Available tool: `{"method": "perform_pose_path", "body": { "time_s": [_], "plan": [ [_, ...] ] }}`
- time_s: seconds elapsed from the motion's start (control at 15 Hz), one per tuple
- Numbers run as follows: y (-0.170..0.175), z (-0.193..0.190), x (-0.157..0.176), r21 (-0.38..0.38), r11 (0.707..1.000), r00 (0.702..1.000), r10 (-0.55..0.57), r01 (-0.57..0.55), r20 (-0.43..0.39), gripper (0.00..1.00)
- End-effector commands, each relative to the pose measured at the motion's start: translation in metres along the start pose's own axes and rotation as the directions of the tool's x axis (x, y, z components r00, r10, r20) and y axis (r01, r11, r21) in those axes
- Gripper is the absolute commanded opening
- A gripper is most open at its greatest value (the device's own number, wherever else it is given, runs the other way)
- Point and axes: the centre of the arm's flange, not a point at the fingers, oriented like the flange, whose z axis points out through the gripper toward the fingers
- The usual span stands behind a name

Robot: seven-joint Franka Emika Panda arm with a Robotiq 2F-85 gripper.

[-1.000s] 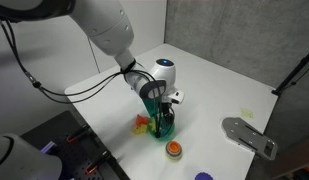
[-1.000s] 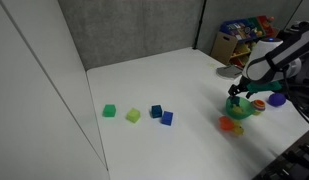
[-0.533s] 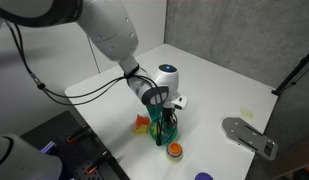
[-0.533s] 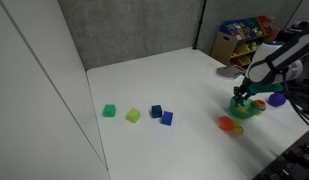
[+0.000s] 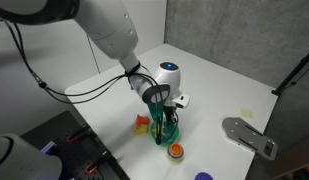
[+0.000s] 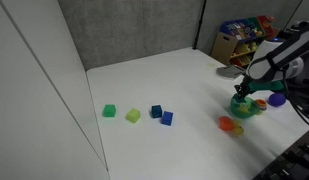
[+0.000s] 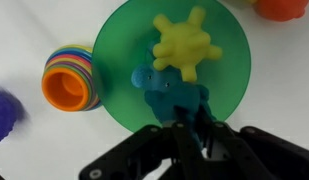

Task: Remove the green toy from the bowl and put it on the table

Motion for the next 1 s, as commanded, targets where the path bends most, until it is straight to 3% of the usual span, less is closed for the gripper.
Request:
{"method": "perform_pose_path", "body": {
  "time_s": [0.0, 0.6, 0.67, 0.8, 0.93],
  "plan": [
    [-0.011, -0.041, -0.005, 0.023, 1.000, 1.000, 0.019, -0.019, 0.015, 0.06],
    [-0.085, -0.113, -0.048, 0.142, 0.988, 0.996, -0.073, 0.066, 0.048, 0.06],
    [-0.090, -0.118, -0.054, 0.153, 0.986, 0.995, -0.081, 0.071, 0.062, 0.40],
    [-0.099, -0.127, -0.064, 0.175, 0.983, 0.990, -0.084, 0.064, 0.109, 0.47],
    [-0.104, -0.138, -0.071, 0.186, 0.981, 0.987, -0.082, 0.055, 0.138, 0.65]
  ]
}}
